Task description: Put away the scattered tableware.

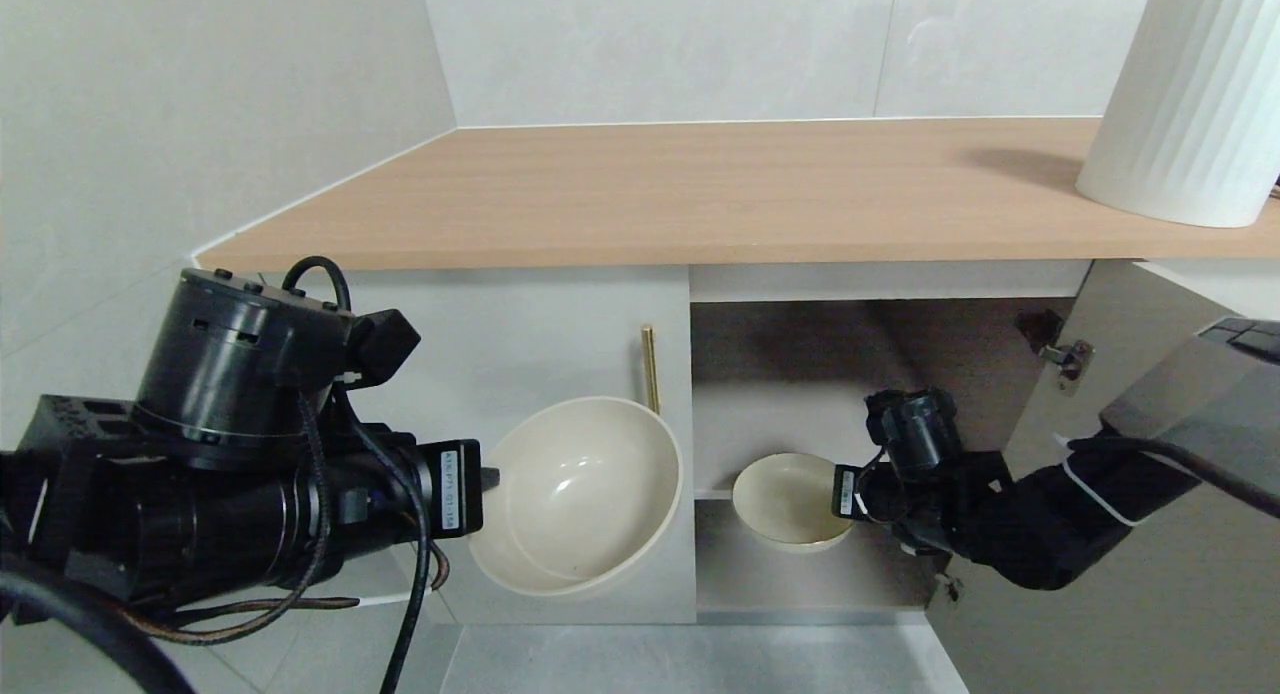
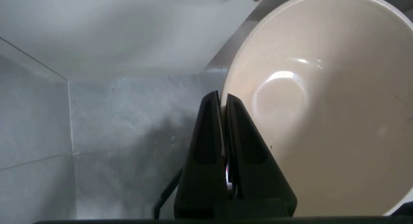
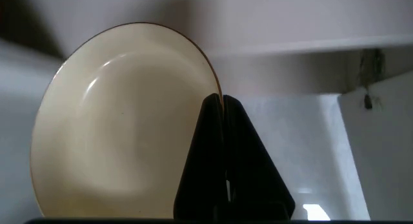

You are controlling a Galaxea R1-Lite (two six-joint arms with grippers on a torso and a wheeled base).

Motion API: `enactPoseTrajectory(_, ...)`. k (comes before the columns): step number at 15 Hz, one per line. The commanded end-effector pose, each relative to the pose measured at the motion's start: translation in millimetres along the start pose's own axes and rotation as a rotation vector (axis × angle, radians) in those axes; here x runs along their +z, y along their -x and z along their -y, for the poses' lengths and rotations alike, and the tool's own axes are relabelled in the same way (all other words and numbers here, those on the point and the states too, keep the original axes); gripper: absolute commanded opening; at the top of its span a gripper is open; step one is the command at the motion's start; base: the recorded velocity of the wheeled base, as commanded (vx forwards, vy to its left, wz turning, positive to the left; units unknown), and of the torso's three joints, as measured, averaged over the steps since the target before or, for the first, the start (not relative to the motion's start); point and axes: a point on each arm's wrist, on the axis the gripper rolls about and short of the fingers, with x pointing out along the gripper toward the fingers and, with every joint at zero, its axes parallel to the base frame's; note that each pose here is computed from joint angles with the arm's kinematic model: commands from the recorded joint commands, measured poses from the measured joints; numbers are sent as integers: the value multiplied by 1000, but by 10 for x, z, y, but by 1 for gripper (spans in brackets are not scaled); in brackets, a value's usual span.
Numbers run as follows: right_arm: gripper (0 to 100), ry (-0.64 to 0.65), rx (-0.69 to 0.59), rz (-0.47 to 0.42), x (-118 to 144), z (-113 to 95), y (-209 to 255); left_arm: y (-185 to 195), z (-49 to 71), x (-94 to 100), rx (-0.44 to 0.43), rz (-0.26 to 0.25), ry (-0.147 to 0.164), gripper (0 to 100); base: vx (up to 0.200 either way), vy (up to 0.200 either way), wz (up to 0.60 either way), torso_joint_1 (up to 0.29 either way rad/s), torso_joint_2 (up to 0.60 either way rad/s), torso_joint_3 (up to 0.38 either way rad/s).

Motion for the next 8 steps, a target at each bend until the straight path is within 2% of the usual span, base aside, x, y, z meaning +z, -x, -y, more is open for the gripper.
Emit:
enactPoseTrajectory(1, 0, -10, -63, -16, -80, 87, -296, -12, 1, -3, 2, -4, 0, 0, 0, 0, 0, 0, 0, 0)
enactPoseTrajectory(4, 0, -36, -88, 9, -53, 170, -469, -35, 2, -9, 6, -10, -2, 0, 0, 0, 0, 0, 0, 0)
enactPoseTrajectory(8, 0, -71, -175, 97, 16, 290, -747, -63, 4, -21, 11, -19, -4, 0, 0, 0, 0, 0, 0, 0)
